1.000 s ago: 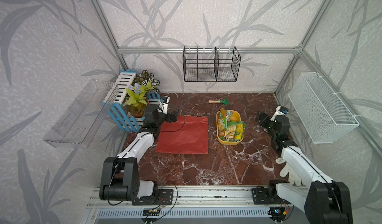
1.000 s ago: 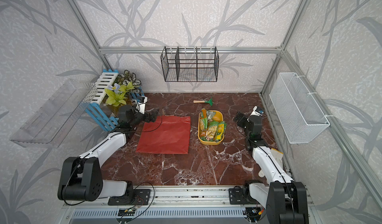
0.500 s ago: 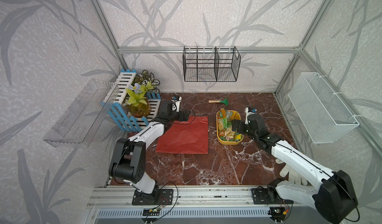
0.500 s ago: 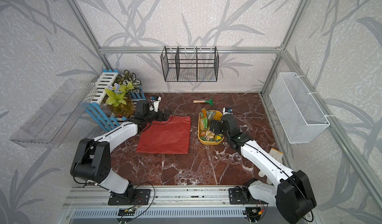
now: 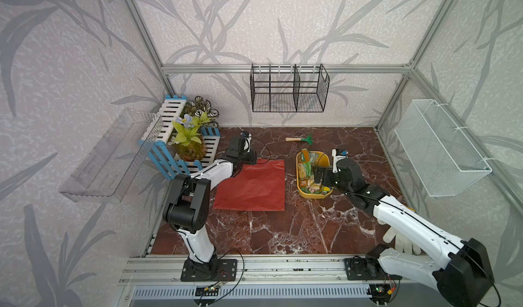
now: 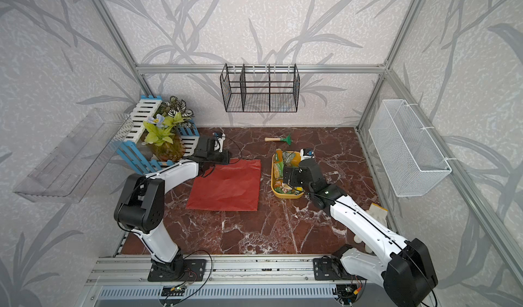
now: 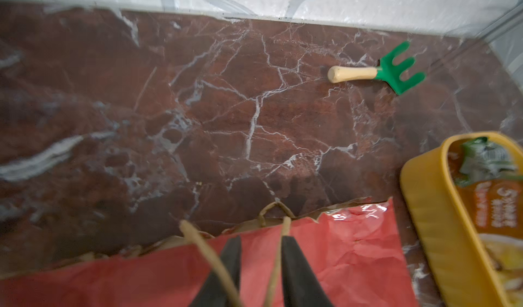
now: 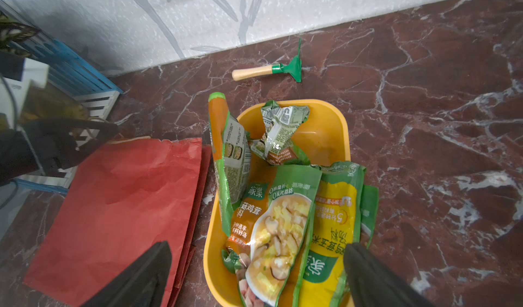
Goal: Place the condiment packets inside the bag
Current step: Pick up the paper bag from the center of the board.
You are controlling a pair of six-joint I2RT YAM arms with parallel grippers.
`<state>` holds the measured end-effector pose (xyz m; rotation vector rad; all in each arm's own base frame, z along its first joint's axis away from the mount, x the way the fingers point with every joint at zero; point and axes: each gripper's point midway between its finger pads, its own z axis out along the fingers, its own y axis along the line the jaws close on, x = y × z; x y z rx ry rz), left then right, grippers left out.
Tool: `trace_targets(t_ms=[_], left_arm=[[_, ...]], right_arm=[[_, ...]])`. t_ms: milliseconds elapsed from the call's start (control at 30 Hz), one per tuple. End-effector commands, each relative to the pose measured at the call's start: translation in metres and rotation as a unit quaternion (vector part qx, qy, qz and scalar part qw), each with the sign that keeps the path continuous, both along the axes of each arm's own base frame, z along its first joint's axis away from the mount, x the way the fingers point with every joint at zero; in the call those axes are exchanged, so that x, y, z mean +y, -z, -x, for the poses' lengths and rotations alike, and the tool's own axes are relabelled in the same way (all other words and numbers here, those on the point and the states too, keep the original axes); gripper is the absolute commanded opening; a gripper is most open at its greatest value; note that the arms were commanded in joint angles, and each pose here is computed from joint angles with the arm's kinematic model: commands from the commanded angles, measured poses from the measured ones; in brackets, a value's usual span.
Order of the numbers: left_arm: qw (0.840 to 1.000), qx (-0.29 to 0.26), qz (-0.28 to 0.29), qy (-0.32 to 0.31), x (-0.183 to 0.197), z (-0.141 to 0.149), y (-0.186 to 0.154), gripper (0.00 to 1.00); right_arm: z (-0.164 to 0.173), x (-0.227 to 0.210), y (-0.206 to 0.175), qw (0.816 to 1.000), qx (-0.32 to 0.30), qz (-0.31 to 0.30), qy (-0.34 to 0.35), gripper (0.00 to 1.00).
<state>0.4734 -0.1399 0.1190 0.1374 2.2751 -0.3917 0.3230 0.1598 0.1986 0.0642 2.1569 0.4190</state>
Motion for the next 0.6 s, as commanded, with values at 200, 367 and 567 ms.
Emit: trace_targets(t_ms=[200, 367, 567], left_arm=[[0.991, -0.107, -0.033, 0.066, -0.03, 0.007, -0.093, 0.0], [0.971, -0.145, -0.091, 0.168, -0.057, 0.047, -0.143, 0.0], [0.939, -0.18, -0.121, 0.269, -0.062, 0.111, -0.19, 0.0]], right_arm=[[0.011, 0.005, -0.018, 0.999, -0.025, -0.015, -0.018, 0.99], [0.019, 0.029, -0.033, 0.997, -0.018, -0.024, -0.069, 0.99], [0.032, 0.047, -0.079, 0.99, -0.041, -0.069, -0.118, 0.99]])
